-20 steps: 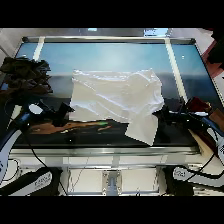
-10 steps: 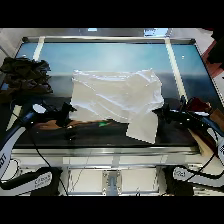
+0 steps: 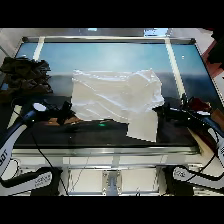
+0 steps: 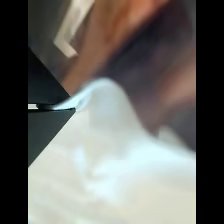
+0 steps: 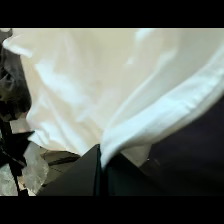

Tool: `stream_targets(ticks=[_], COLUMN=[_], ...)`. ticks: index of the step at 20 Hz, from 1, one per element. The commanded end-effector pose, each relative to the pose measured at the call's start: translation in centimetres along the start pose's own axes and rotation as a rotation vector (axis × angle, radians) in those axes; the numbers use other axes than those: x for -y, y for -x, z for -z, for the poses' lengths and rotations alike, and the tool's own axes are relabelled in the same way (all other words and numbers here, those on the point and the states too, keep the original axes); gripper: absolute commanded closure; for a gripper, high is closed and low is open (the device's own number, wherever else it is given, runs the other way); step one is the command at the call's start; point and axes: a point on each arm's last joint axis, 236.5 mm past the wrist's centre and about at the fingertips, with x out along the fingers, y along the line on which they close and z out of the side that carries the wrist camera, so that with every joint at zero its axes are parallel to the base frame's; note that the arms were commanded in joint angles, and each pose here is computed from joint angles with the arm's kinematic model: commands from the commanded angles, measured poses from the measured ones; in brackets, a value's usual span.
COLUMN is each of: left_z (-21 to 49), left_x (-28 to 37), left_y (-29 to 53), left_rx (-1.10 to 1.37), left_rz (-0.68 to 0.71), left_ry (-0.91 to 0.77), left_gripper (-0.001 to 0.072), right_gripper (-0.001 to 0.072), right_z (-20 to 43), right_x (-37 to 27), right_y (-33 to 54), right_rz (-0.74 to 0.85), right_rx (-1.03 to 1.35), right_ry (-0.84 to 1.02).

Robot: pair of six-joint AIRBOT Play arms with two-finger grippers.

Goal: Fold the shirts.

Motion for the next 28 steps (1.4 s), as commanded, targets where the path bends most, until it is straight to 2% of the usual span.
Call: stream_targets(ticks=[1,6,9,12,16,19,22,25,28], left_z=[-2.3,-2.0,2.0,6.4,8.2,4.6,0.1,-2.9,-4.7], left_x=[9.1,24.6,28.0,27.8,26.4,24.9,23.6,22.0,19.6], left_y=[4.4,25.5,40.1,50.8,56.9,54.6,45.0,33.0,22.0], left_rx=[0.096,0.474,0.826,1.121,1.323,1.258,0.940,0.572,0.331], left_rz=[0.215,0.520,0.568,0.547,0.469,0.342,0.192,0.136,0.032], left_ry=[-0.218,-0.819,-1.059,-1.185,-1.219,-1.119,-1.083,-1.022,-1.040], left_gripper=[0.0697,0.0697,0.0697,0.0698,0.0698,0.0699,0.0699,0.0699,0.0699], right_gripper=[0.0683,0.0682,0.0682,0.0682,0.0682,0.0682,0.0682,0.0682,0.0682], right_z=[-1.4,-3.3,-1.4,1.4,2.5,1.3,-1.8,-4.8,-7.3], right_x=[-4.3,-18.6,-27.7,-35.8,-42.4,-42.4,-38.6,-33.0,-23.9], right_y=[1.6,11.9,21.0,28.5,35.7,36.0,32.6,27.0,17.8], right_rz=[-0.057,-0.182,-0.210,-0.067,0.166,0.162,0.054,-0.021,0.126], right_rx=[0.024,0.221,0.449,0.772,1.136,1.118,0.871,0.593,0.312], right_ry=[0.165,0.504,0.731,1.005,1.193,1.176,1.064,0.937,0.838])
